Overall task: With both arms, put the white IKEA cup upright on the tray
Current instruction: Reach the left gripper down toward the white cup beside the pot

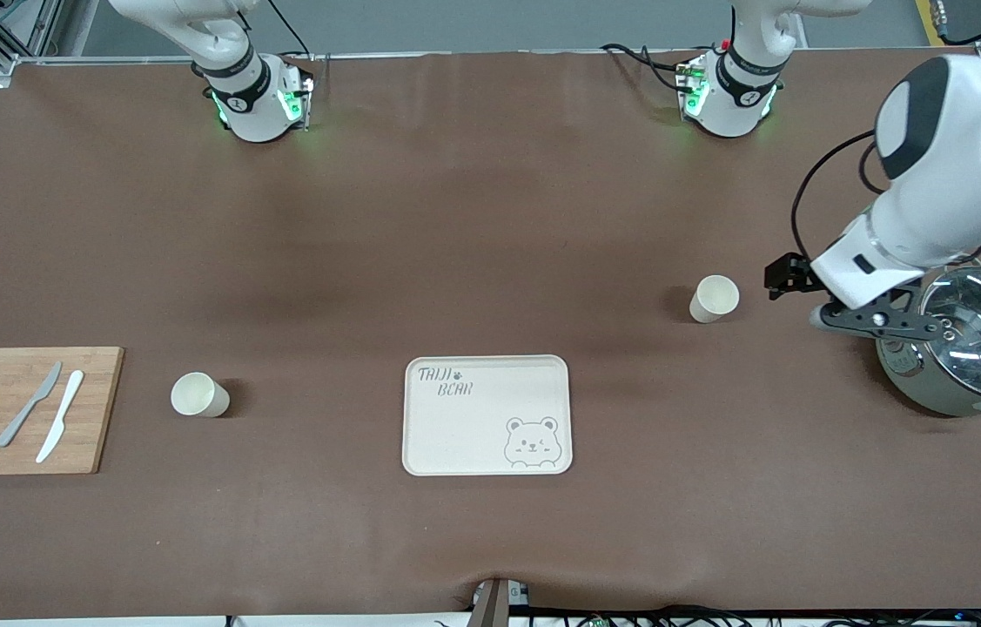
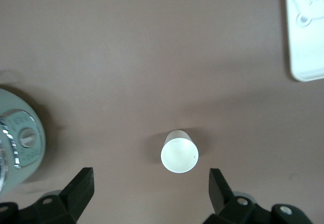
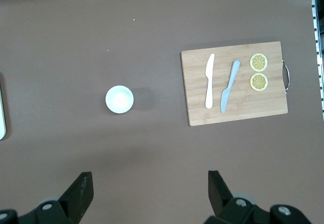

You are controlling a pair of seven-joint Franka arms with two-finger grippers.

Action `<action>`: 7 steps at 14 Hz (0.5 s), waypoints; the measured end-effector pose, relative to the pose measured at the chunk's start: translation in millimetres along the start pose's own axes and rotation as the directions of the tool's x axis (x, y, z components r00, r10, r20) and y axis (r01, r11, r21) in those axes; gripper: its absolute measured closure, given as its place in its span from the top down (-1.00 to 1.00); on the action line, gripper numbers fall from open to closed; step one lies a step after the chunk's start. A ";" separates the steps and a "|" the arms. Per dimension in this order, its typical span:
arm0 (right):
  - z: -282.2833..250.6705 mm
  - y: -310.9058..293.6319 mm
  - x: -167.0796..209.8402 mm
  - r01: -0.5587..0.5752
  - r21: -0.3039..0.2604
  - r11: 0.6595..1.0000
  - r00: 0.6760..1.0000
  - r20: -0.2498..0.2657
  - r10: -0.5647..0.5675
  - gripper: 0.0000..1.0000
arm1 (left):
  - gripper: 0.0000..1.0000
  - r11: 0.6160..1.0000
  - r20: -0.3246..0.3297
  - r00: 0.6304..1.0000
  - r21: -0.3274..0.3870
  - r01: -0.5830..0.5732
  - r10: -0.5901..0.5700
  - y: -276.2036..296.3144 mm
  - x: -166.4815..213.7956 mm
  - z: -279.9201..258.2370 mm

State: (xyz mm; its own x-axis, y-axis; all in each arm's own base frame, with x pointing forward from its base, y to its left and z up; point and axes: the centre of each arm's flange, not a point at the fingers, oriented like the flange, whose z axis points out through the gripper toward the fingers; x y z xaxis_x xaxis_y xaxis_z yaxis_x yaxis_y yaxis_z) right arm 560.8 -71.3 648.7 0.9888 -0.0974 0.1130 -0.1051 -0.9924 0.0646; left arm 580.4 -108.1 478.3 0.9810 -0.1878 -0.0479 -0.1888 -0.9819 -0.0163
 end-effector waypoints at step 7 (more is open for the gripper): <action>2.0 -18.7 0.8 0.033 0.003 0.999 0.999 0.008 -0.033 1.00 | 1.00 1.000 -0.013 1.000 -0.001 -0.026 0.026 7.2 -30.5 108.8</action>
State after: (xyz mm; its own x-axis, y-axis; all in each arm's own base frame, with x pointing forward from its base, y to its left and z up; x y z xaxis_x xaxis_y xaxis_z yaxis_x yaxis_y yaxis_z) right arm 563.7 -52.9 645.5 0.9925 -0.0656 0.1031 -0.0725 -0.9952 0.0650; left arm 544.3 -106.6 371.0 0.9762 -0.2140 -0.0354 -0.2146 -0.9766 -0.0137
